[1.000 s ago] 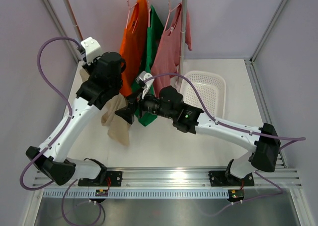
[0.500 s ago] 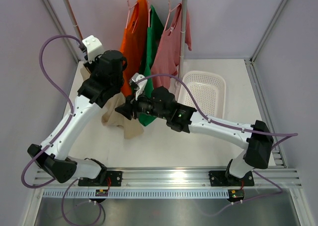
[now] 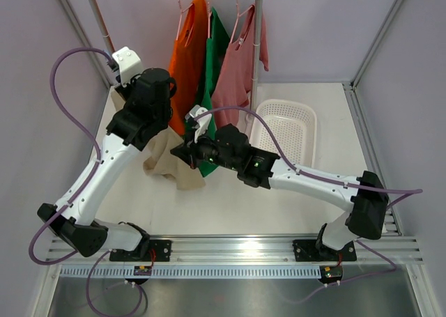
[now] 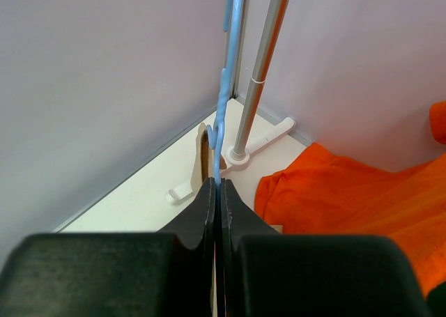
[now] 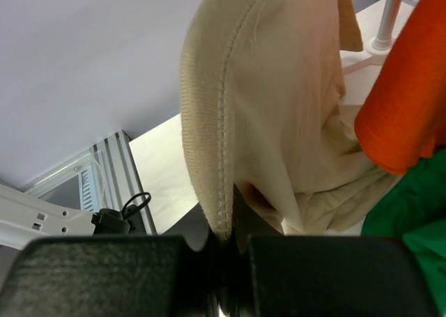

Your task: Remove the t-shirt from the hanger

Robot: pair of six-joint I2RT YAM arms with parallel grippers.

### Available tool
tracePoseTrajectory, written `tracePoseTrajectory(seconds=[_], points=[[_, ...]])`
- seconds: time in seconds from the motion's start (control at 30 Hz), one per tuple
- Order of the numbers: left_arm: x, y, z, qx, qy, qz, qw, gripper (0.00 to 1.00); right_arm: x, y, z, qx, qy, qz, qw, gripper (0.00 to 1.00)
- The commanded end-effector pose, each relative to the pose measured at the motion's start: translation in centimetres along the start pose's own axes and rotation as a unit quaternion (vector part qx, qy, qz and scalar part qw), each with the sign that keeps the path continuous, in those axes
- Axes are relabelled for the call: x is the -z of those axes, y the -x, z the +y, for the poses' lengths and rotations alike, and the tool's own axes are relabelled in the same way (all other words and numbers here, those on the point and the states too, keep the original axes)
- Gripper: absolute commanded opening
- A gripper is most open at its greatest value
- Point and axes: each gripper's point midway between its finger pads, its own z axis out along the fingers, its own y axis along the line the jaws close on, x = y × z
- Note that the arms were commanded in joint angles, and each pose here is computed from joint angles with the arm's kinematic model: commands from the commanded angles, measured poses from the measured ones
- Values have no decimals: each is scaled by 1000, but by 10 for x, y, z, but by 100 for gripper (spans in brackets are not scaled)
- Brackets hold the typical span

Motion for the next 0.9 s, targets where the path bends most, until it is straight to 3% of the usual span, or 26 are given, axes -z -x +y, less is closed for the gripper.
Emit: tracePoseTrajectory(seconds=[0.0, 0.43, 0.6, 0.7, 0.73, 0.77, 0.8, 0.87], points=[[-1, 28, 11, 65, 29, -28, 997, 0, 23, 28, 4, 7, -13, -33, 999, 0], [-26, 28, 4, 62, 40, -29, 997, 0, 90, -9, -8, -28, -37, -24, 999, 0], [-21, 39, 3, 75, 13, -27, 997, 0, 81, -31, -18, -25, -54, -7, 998, 0], [-6, 38, -6, 63, -86, -4, 994, 0, 68, -37, -20, -27, -54, 0, 998, 0], [8, 33, -21, 62, -162, 13, 985, 0, 67, -35, -19, -28, -53, -2, 998, 0], [25, 45, -9, 78, -201, 7, 976, 0, 66, -32, -19, -28, -52, -8, 998, 0], [39, 25, -17, 59, -260, 36, 963, 0, 63, -27, -18, -28, -51, -13, 998, 0], [62, 20, -9, 56, -316, 54, 946, 0, 61, -22, -17, -22, -49, -14, 998, 0]])
